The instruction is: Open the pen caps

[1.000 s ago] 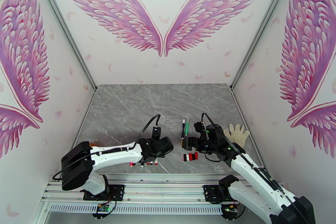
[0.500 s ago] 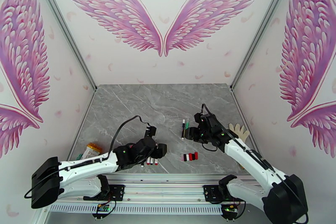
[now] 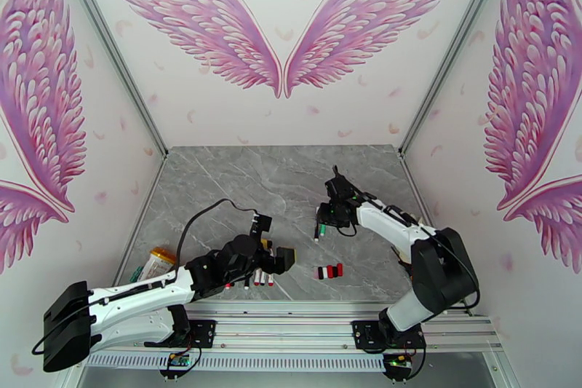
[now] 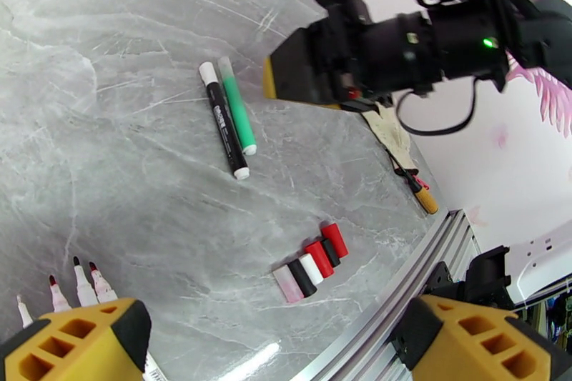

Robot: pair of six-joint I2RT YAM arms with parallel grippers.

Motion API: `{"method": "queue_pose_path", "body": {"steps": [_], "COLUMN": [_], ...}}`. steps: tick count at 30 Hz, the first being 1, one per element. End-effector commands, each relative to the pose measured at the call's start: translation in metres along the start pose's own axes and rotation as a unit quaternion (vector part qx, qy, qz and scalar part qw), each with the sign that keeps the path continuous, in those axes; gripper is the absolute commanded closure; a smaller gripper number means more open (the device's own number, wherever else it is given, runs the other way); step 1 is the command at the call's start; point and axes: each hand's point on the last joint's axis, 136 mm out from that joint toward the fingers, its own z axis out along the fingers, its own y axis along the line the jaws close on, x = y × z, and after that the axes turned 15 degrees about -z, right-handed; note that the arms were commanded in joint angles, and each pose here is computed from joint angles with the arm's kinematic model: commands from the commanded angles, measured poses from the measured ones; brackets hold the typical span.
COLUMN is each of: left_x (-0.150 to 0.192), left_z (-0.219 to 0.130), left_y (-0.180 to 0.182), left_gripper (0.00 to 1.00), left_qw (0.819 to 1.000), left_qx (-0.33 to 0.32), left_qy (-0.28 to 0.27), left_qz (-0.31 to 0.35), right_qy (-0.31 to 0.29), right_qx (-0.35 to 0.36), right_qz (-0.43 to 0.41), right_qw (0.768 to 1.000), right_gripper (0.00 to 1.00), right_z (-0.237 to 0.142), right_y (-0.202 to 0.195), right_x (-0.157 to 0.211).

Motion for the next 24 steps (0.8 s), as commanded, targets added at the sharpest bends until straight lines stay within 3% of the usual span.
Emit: {"method": "queue_pose_path", "body": {"steps": [1,10,24], "left_x": [-0.003,-0.002,-0.001], "left_z": [-0.003,0.001,-0.001], "left_y": [-0.002,0.003,0.009], "left_gripper": [0.01,0.01,0.01], "left_qw": [1.0,1.0,1.0], "left_qx": [0.013,0.003,0.001], "left_qy": [-0.006,-0.004,-0.006], "left_qz": [0.01,0.003,0.001], "right_qy": [-0.005,0.012,0.045], "right_qx": [0.02,0.044,0.086], "right_qz": [-0.016,-0.015,-0.012], "right_qw": [1.0,0.999,0.995], "right_gripper": [0.67,0.69,0.7], "right_z": [0.009,0.04,0.073], "right_y": [0.001,-0.001,-0.015], "right_x": [-0.02,-0.043,-0.041]}}
